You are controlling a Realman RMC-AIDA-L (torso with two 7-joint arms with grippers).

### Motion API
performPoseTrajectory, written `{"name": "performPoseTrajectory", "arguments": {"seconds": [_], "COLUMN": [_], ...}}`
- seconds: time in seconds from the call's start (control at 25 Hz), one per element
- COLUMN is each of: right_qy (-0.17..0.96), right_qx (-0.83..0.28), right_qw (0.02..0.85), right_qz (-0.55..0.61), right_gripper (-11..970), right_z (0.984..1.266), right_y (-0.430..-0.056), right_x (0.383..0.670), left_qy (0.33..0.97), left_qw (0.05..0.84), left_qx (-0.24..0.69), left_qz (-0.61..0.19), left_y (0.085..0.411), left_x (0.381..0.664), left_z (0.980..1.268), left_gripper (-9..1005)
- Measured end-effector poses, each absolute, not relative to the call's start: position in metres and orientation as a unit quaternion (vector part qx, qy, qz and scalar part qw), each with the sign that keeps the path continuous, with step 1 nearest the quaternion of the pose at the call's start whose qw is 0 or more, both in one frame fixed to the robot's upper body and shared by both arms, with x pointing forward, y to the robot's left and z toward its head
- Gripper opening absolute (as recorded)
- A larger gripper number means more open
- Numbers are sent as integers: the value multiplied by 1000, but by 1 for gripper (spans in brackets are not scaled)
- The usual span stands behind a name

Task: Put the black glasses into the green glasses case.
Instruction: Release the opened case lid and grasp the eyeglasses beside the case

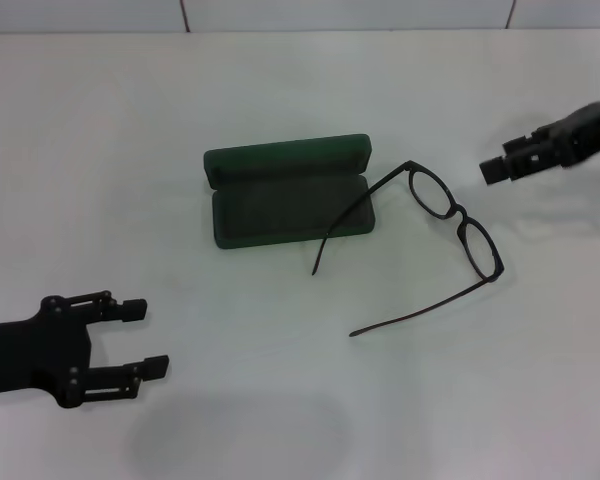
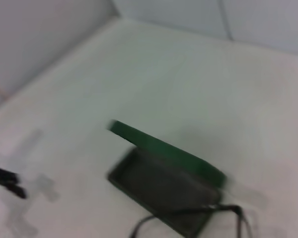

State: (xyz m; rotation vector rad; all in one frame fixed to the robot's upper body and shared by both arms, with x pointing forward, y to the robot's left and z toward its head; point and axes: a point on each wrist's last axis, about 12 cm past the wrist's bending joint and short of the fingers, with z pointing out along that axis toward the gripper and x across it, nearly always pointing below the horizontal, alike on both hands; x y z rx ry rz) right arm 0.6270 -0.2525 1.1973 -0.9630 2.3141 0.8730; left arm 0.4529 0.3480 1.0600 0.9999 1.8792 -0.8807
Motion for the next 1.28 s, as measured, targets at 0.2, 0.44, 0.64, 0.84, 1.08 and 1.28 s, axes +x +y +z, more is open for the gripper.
{"name": "performPoseTrajectory", "arguments": {"seconds": [0.2,0.44,0.64,0.84,1.08,1.28], "right_qy": [903,928,933,934,937,938], "right_qx": [-304,-292,-307,-314,-302,-298], "right_qw": [169,108,92,85,89,99], "right_qz": [250,205,167,147,148,150], "right_gripper": [652,625,603,581,554,532], "right_z": [1209,1212,1201,1185,1173,1170], "right_y": [-234,-196,-169,-154,-151,-150], "right_x": [646,655,653,649,651,652], "left_qy": [738,739,739,737,737,737], "left_qw": [404,399,399,400,400,400], "left_qx": [409,411,411,415,415,415], "left_qz": [-353,-354,-354,-352,-352,-352], "left_y": [341,340,340,339,340,340], "left_x": [460,459,459,459,459,459], "left_z": [1061,1060,1059,1059,1060,1059], "left_gripper": [746,739,733,728,721,715]}}
